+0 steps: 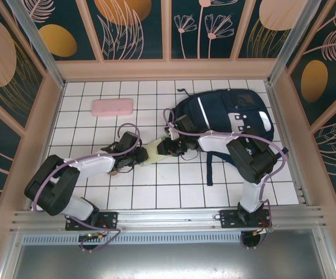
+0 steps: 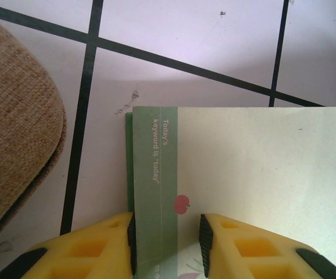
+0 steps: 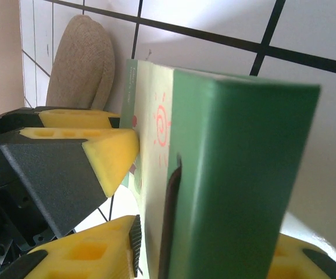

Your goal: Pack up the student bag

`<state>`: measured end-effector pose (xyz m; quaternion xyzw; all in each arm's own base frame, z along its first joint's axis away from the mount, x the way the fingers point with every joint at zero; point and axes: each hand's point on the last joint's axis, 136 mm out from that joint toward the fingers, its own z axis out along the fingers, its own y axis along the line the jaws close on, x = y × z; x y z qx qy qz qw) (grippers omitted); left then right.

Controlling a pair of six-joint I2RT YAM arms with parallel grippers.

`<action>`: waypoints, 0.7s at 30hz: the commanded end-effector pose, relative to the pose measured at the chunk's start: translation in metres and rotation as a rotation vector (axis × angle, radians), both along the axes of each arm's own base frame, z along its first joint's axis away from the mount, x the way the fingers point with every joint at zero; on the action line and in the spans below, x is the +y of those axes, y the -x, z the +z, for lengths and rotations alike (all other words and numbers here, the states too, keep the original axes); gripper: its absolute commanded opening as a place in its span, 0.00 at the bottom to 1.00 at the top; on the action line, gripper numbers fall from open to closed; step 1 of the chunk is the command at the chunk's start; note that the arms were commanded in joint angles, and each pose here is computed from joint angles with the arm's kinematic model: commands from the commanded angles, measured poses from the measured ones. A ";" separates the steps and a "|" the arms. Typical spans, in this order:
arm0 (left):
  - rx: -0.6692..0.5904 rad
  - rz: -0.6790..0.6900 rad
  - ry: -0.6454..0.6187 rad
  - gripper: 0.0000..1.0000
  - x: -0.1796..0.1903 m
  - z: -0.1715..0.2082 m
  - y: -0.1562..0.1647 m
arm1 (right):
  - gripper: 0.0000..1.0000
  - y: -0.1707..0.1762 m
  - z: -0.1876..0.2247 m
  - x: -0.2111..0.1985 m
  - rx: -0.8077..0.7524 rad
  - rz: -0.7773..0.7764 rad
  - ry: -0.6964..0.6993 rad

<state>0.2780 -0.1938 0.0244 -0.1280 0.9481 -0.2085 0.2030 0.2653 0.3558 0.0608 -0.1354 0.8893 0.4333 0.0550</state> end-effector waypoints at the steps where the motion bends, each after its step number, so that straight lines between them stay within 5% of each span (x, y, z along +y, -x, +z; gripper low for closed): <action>1: 0.100 -0.044 -0.043 0.35 0.006 -0.024 0.024 | 0.28 -0.007 0.034 0.012 -0.068 0.032 -0.093; 5: 0.085 -0.041 -0.048 0.35 0.006 -0.017 0.021 | 0.01 -0.015 0.033 0.001 -0.047 -0.018 -0.091; 15: -0.043 -0.042 -0.063 0.39 0.004 0.039 -0.012 | 0.00 -0.058 0.095 -0.042 -0.133 -0.152 -0.169; 21: -0.195 -0.060 0.164 0.55 -0.017 0.119 -0.056 | 0.00 -0.074 0.133 -0.062 -0.192 -0.171 -0.210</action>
